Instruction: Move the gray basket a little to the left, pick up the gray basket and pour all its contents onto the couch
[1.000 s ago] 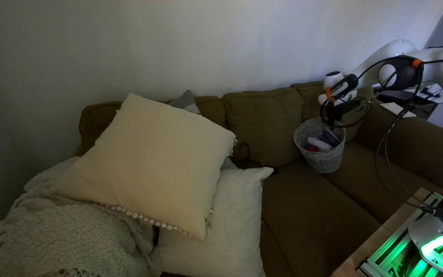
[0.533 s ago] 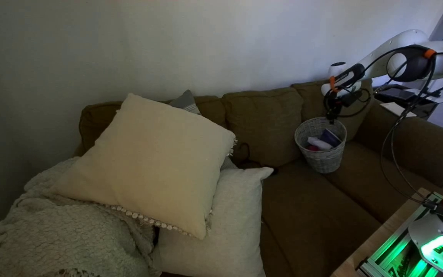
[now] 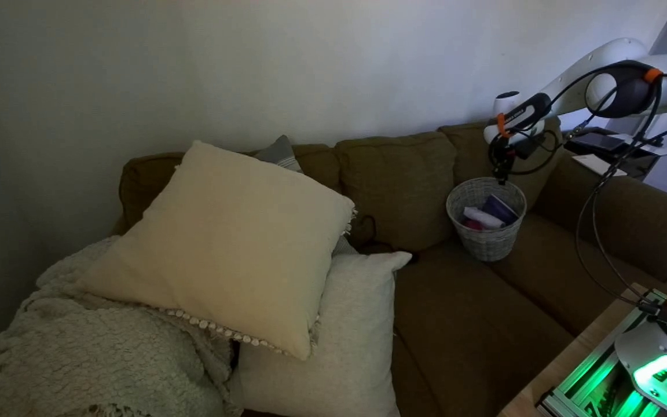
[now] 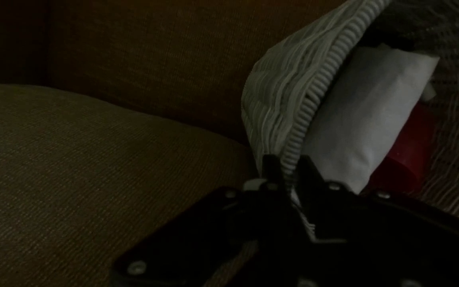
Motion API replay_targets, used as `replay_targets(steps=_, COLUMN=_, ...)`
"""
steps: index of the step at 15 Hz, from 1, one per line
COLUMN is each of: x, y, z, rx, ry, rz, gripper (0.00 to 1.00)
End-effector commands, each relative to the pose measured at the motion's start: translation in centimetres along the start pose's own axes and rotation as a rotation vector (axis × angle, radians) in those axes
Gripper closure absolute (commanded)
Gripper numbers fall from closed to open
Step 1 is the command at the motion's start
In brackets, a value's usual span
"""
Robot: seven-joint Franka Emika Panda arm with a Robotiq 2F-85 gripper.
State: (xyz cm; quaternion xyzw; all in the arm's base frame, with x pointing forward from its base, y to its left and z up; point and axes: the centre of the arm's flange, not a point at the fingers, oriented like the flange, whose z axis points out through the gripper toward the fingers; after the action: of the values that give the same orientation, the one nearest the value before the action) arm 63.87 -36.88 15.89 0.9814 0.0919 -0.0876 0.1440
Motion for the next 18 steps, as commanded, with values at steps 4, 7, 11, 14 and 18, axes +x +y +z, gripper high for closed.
replay_targets(steps=4, x=-1.5, y=-1.5, z=1.7, rx=-0.023, ry=-0.060, rz=0.047, gripper=0.30)
replay_targets(steps=7, x=-1.3, y=-1.8, z=2.5, rx=0.003, ry=-0.042, rz=0.096, gripper=0.08)
replay_targets(steps=11, x=-1.4, y=-2.3, z=3.4, rx=-0.004, ry=-0.016, rz=0.202, gripper=0.00)
replay_targets(steps=14, x=-1.3, y=-2.2, z=3.9, rx=-0.044, ry=0.016, rz=0.287, gripper=0.30)
replay_targets(steps=18, x=-1.0, y=-2.3, z=4.8, rx=-0.078, ry=0.054, rz=0.354, gripper=0.62)
